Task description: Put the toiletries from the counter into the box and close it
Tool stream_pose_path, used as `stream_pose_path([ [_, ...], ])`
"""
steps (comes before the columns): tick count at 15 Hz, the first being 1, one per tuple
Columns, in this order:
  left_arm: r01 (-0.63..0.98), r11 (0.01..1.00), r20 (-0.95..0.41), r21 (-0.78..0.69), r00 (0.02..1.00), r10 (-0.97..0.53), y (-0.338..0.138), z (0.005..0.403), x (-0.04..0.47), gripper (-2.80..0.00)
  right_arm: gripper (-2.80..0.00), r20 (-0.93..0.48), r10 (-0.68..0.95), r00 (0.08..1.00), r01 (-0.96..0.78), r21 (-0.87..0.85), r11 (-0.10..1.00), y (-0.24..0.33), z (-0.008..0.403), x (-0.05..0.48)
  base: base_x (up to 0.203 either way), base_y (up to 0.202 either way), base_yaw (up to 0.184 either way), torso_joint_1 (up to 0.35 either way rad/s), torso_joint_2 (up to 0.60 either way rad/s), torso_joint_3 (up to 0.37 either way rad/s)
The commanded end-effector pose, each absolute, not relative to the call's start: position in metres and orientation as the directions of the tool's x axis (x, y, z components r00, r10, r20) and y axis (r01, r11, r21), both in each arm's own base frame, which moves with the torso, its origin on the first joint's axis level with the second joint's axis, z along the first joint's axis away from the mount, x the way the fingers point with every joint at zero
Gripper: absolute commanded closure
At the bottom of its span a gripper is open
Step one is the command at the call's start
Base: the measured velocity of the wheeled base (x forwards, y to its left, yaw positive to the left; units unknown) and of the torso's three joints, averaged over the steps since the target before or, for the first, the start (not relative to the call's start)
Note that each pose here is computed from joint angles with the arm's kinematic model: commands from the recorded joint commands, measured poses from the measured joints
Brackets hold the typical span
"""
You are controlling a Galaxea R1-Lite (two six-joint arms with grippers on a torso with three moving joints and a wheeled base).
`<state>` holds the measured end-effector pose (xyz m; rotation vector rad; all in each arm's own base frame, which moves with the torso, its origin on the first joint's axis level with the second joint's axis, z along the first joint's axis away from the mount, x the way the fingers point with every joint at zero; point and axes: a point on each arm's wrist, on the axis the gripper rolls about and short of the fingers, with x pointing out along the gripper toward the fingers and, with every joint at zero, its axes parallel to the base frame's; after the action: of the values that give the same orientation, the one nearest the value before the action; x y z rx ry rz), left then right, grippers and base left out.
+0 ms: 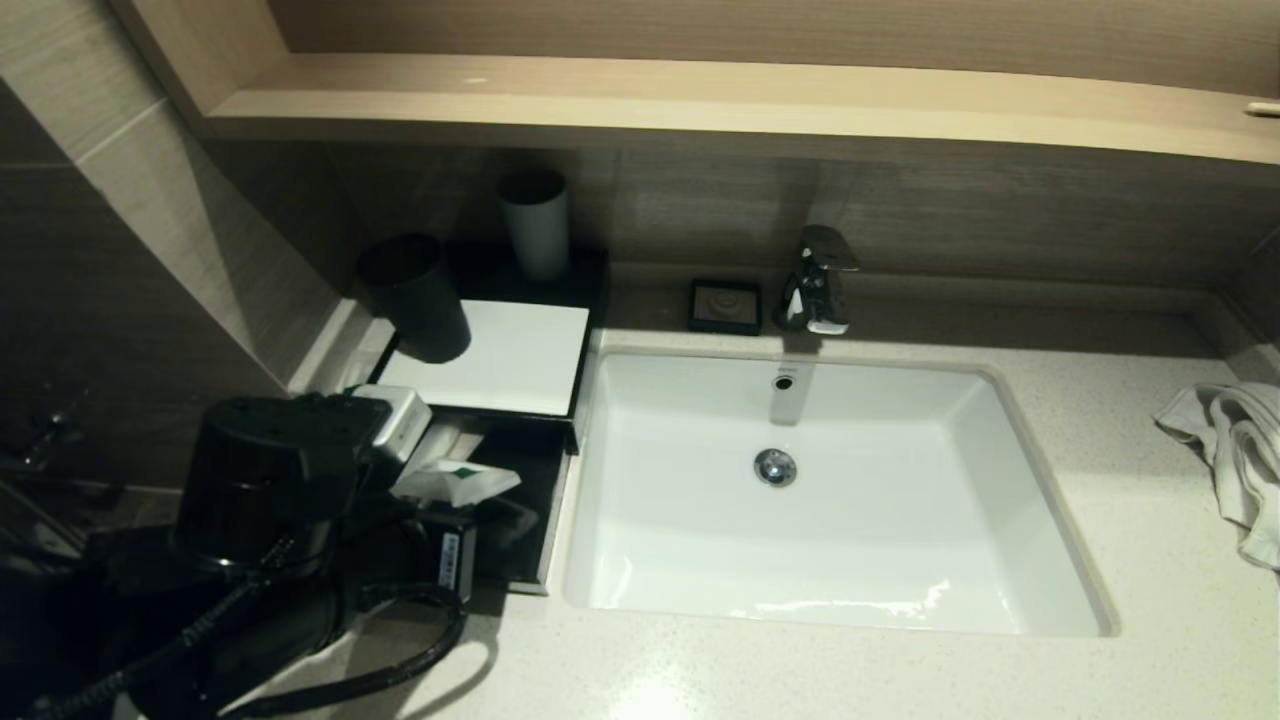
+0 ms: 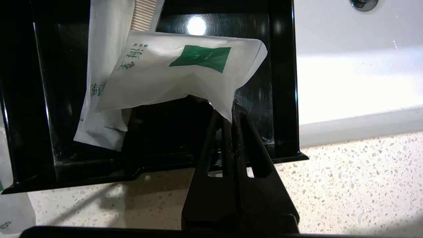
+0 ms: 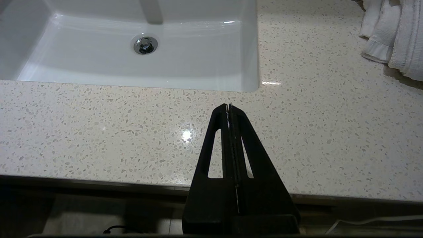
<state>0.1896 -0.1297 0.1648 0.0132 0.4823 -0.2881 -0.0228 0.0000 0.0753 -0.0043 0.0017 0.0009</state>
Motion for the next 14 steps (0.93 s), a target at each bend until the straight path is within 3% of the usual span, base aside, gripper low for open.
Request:
stream_pose_path([
  [1, 0.273, 0.961, -0.473, -0.049, 0.841, -0.263, -0.136, 0.158, 0.199, 0.00, 0.00, -0.002, 0.000, 1.000, 0.000, -0.005, 1.000, 0.000, 0.075, -0.023, 0.000, 0.000, 0.000, 0.000, 0.00, 0.000],
  [14, 0.276, 0.959, -0.409, -0.065, 0.869, -0.278, -0.154, 0.163, 0.225, 0.00, 0.00, -0.002, 0.002, 1.000, -0.002, -0.005, 1.000, 0.000, 0.075, -0.023, 0.000, 0.000, 0.000, 0.000, 0.00, 0.000],
])
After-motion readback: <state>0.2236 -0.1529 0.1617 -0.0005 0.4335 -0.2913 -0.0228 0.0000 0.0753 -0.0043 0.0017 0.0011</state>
